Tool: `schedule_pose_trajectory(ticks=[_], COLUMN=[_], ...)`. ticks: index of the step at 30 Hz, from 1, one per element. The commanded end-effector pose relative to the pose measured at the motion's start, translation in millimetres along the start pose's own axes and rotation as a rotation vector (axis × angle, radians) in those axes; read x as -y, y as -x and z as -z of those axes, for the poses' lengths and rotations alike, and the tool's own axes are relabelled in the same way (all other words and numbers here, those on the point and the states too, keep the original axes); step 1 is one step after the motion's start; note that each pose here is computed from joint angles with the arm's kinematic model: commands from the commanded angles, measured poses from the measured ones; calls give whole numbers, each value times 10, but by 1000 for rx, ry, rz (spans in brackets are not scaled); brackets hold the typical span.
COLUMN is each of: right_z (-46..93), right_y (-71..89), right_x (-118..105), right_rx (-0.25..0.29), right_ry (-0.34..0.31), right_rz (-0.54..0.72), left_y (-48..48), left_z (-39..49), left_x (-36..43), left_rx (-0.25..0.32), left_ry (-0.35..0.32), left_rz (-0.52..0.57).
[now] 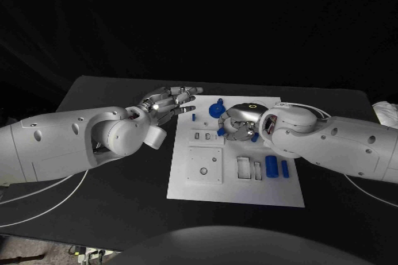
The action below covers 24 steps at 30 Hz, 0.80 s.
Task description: Assemble the parts on the task board
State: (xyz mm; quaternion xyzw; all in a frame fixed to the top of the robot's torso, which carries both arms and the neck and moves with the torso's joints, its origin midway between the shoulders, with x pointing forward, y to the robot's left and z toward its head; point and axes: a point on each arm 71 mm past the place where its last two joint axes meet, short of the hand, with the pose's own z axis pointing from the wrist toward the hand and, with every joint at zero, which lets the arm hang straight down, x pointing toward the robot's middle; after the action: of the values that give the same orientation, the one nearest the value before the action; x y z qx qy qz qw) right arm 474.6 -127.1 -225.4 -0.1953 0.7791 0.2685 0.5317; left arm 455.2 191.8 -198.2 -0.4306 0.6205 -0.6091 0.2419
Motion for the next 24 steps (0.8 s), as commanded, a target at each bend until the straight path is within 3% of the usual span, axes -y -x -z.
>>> schedule_pose_trajectory(ticks=[1, 10, 13, 18, 24], right_z=[6, 56, 88, 124, 132], right_y=[16, 89, 137, 180, 188], right_x=[0, 23, 25, 17, 1], right_rx=[26, 61, 68, 77, 72], right_ry=[11, 2, 0, 1, 4], right_rz=[9, 14, 21, 24, 26], left_y=[-23, -18, -14, -7, -63], left_z=[-4, 0, 4, 10, -5], left_x=[6, 9, 30, 84, 72], left_rx=[-21, -24, -20, -11, -54], left_ry=[-5, -9, -39, -121, -154], left_rz=[2, -40, -150, -427, -694])
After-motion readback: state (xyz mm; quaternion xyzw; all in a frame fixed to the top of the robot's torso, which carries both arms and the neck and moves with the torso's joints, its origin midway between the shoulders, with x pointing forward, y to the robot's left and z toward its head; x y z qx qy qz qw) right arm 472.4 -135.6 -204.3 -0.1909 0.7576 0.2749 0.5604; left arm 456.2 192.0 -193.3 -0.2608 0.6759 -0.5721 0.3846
